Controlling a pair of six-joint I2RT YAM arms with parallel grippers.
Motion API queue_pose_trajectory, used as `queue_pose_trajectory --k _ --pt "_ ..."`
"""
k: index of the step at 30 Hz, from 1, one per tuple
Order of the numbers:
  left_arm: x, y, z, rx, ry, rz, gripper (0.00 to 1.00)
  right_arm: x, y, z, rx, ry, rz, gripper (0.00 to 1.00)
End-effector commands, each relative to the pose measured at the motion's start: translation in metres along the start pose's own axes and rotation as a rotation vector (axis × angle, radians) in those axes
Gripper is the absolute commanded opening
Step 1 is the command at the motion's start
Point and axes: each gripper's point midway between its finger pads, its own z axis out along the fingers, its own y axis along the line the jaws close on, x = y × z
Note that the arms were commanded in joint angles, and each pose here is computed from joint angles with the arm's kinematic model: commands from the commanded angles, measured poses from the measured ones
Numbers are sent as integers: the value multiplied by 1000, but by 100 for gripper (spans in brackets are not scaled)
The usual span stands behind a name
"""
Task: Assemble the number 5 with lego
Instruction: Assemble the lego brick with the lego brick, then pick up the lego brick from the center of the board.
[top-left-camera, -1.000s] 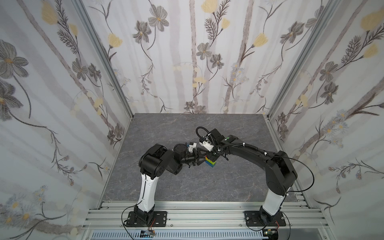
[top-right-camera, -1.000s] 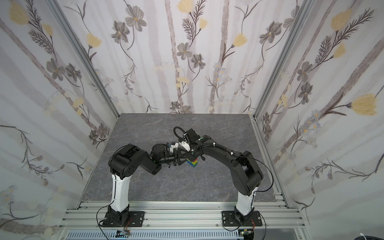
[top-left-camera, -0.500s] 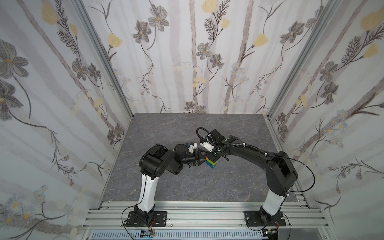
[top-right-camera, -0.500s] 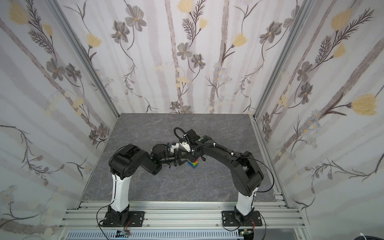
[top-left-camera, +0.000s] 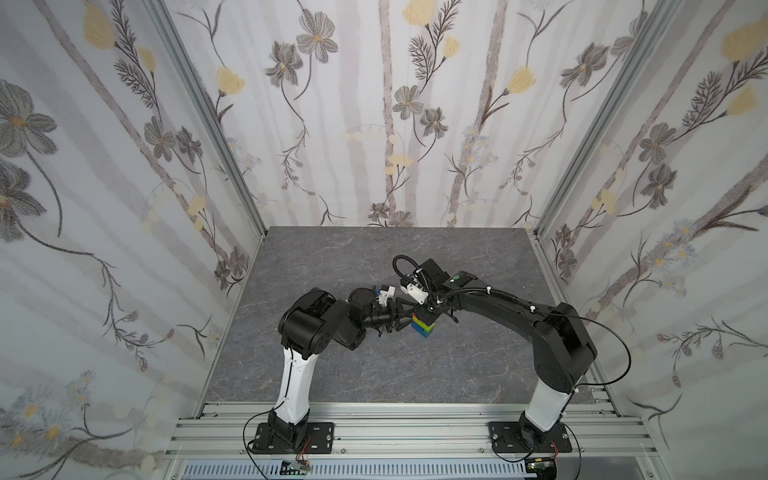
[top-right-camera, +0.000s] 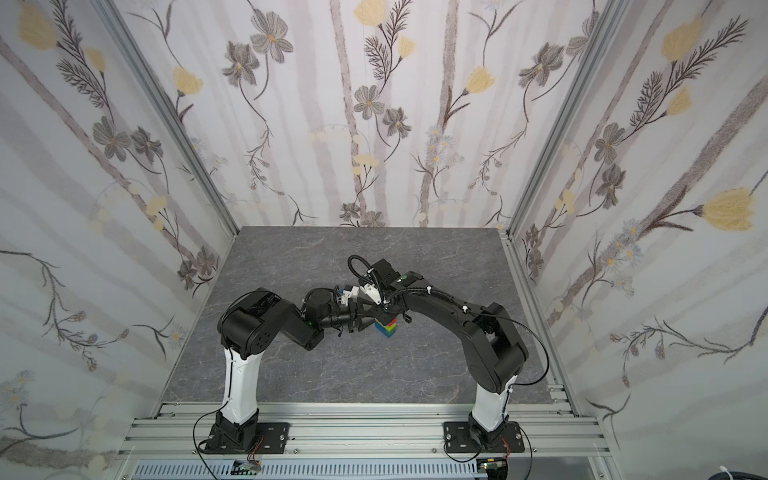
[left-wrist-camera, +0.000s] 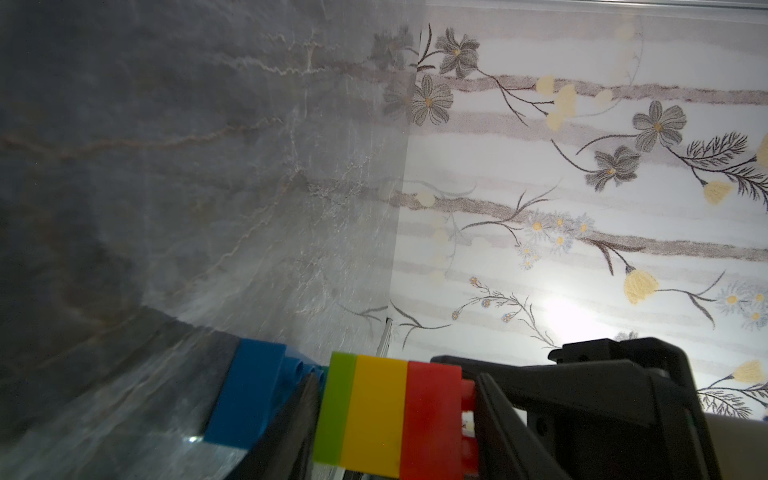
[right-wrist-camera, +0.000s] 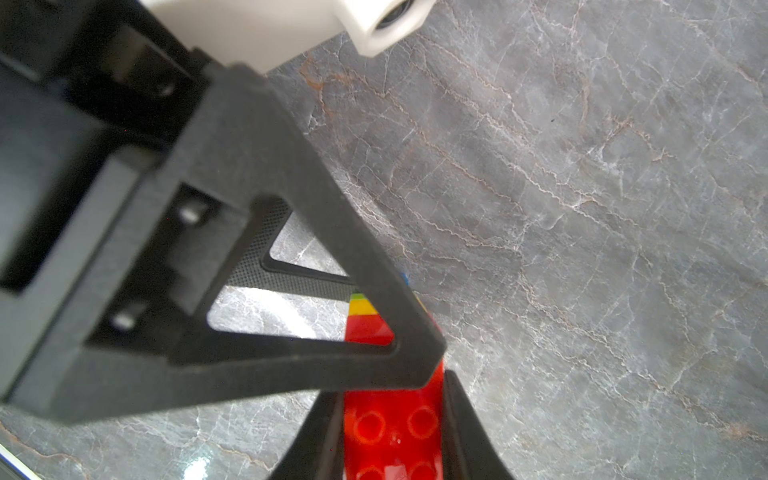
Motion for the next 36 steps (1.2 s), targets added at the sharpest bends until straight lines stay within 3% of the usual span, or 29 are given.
queue_pose_trajectory --k 1,8,14,31,36 --pt "1 -9 0 27 5 18 44 2 2 -4 -3 6 0 13" --pt "2 -8 0 7 8 24 56 -1 2 -13 1 -16 13 41" --pt "3 -8 0 -5 10 29 60 -1 1 -17 7 -22 15 50" --pt "2 -9 -10 -37 -22 42 79 23 6 -25 -11 -11 40 52" --pt "1 -5 -18 -68 -48 38 78 28 6 -19 -7 1 41 51"
